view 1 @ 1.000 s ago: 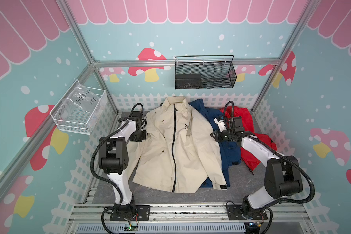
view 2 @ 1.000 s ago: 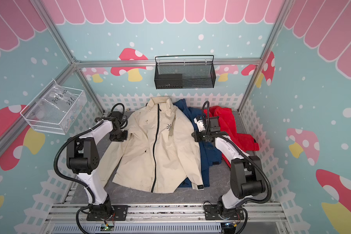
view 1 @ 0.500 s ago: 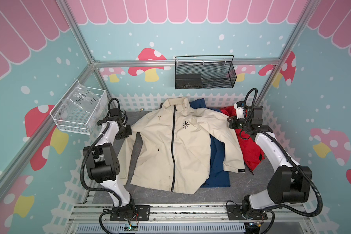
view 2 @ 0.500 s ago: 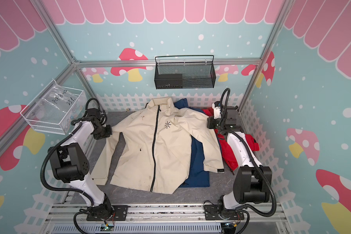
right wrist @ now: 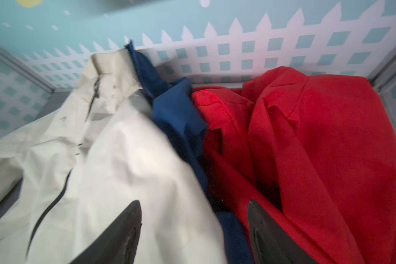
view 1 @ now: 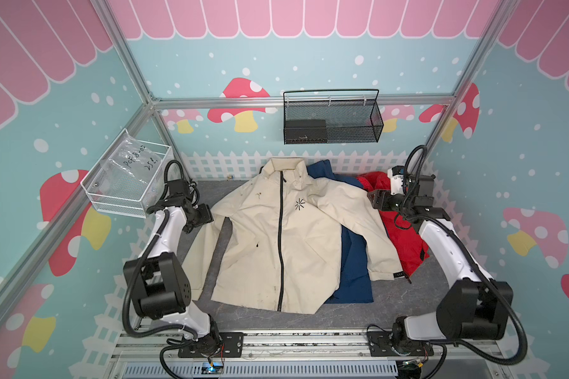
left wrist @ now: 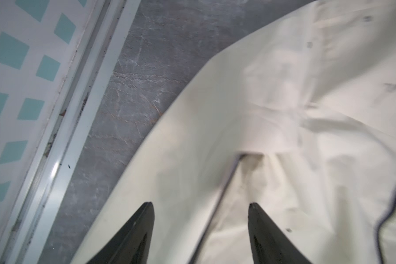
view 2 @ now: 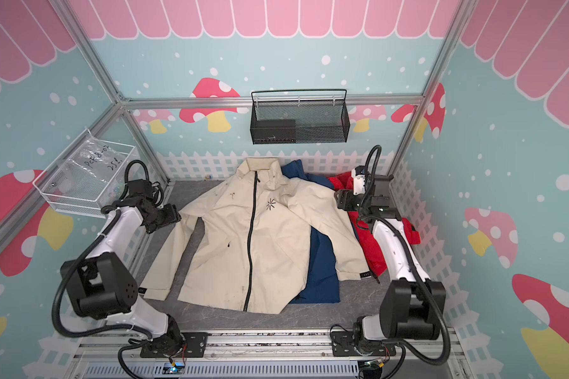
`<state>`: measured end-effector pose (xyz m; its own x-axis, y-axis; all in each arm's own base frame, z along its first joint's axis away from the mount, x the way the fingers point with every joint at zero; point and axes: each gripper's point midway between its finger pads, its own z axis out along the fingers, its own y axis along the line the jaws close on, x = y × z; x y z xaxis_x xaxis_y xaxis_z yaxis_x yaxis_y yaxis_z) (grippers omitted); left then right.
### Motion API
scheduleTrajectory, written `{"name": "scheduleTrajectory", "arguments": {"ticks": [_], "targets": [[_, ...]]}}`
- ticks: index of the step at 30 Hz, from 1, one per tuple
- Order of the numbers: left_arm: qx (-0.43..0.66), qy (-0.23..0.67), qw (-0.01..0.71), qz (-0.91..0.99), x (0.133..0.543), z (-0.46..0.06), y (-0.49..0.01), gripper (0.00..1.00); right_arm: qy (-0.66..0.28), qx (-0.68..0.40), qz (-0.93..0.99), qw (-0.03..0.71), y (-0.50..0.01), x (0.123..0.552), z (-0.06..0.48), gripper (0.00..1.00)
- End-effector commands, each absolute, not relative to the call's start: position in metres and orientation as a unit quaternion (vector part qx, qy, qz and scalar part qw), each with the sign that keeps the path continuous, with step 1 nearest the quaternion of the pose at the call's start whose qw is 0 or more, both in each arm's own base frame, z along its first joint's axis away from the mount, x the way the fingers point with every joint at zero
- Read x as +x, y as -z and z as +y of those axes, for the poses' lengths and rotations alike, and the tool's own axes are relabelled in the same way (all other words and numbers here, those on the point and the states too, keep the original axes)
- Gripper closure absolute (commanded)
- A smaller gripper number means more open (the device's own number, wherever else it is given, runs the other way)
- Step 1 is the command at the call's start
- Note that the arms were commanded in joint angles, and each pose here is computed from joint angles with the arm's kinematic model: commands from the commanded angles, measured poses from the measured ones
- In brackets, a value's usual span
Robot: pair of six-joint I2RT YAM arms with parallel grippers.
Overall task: Unzip the jacket
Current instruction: Flatten out the jacket at the center of the board.
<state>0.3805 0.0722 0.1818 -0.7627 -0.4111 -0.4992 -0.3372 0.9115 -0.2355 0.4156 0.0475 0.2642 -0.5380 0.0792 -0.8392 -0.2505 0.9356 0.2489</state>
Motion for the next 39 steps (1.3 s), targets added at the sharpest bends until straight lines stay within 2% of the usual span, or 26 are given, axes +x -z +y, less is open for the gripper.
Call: {"name": "scheduleTrajectory", "arguments": {"ticks": [1,5,9,15,20,33,37,39], "targets": [[-0.207,0.169,0.327,0.906,0.358,0.030,-0.221,0.32,-0.256,-0.074,0.856,0.443,-0.263,0.371,0.080,0.29],[-0.205,0.212,0.288,0.911,0.314,0.000,-0.210,0.33,-0.332,-0.075,0.860,0.380,-0.234,0.324,0.108,0.36],[-0.207,0.195,0.248,0.926,0.289,-0.008,-0.194,0.33,-0.352,-0.065,0.882,0.308,-0.200,0.284,0.121,0.38],[-0.214,0.220,0.179,0.935,0.287,-0.028,-0.165,0.34,-0.376,-0.047,0.897,0.229,-0.150,0.238,0.145,0.38],[-0.208,0.214,0.184,0.936,0.290,-0.031,-0.161,0.34,-0.394,-0.037,0.899,0.186,-0.121,0.209,0.165,0.36],[-0.190,0.219,0.191,0.938,0.297,-0.042,-0.162,0.34,-0.432,-0.033,0.887,0.161,-0.087,0.197,0.187,0.37],[-0.192,0.221,0.197,0.936,0.298,-0.045,-0.164,0.33,-0.434,-0.044,0.887,0.147,-0.083,0.194,0.197,0.43],[-0.194,0.227,0.201,0.933,0.300,-0.046,-0.165,0.33,-0.428,-0.039,0.891,0.145,-0.079,0.194,0.197,0.51]]}}
